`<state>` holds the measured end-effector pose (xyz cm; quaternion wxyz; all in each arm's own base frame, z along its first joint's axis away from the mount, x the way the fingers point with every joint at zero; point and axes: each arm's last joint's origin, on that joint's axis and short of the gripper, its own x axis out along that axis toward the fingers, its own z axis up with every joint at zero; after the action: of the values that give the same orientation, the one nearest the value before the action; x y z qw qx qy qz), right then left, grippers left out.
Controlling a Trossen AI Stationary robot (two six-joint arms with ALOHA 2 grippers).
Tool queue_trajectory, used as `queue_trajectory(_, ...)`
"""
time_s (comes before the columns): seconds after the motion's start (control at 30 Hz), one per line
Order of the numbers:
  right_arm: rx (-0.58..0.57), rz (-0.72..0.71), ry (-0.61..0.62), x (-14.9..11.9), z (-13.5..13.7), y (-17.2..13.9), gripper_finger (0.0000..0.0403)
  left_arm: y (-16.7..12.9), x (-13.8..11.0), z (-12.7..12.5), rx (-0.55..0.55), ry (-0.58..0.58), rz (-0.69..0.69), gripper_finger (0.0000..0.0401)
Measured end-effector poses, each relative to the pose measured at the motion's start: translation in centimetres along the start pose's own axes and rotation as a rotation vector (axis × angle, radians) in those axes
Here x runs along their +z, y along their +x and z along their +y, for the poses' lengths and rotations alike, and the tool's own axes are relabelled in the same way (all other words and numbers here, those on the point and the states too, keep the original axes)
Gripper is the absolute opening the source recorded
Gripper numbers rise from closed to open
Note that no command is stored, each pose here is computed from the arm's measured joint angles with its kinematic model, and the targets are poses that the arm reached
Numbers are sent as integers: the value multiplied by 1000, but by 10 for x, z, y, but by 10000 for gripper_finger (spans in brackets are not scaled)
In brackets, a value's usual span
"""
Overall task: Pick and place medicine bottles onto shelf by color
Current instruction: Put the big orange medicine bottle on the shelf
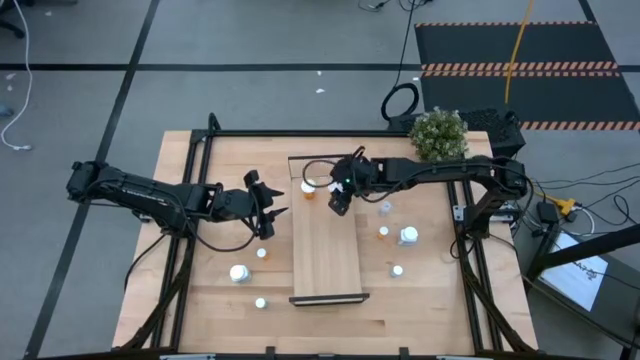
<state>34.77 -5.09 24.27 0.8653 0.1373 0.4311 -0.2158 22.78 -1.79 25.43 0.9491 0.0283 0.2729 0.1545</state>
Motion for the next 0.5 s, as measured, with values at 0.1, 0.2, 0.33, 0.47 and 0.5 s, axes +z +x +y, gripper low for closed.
queue_trajectory(0.1, 1, 44, -43, -8, 10, -2, 209, 0, 0, 0, -13, 0, 2, 209)
queue_trajectory(0.2, -13, 51, -62, -18, 20, -2, 194, 0, 0, 0, -14, 1, 2, 209)
queue_trajectory(0.33, -17, 62, -97, -34, 26, 6, 173, 0, 0, 0, -14, 0, 2, 209)
queue_trajectory(0.47, 68, -10, -121, -45, 23, 23, 148, 0, 0, 0, -14, 0, 1, 209)
queue_trajectory(0.5, 99, -26, -113, -47, 21, 27, 141, 0, 0, 0, -15, -1, 1, 209)
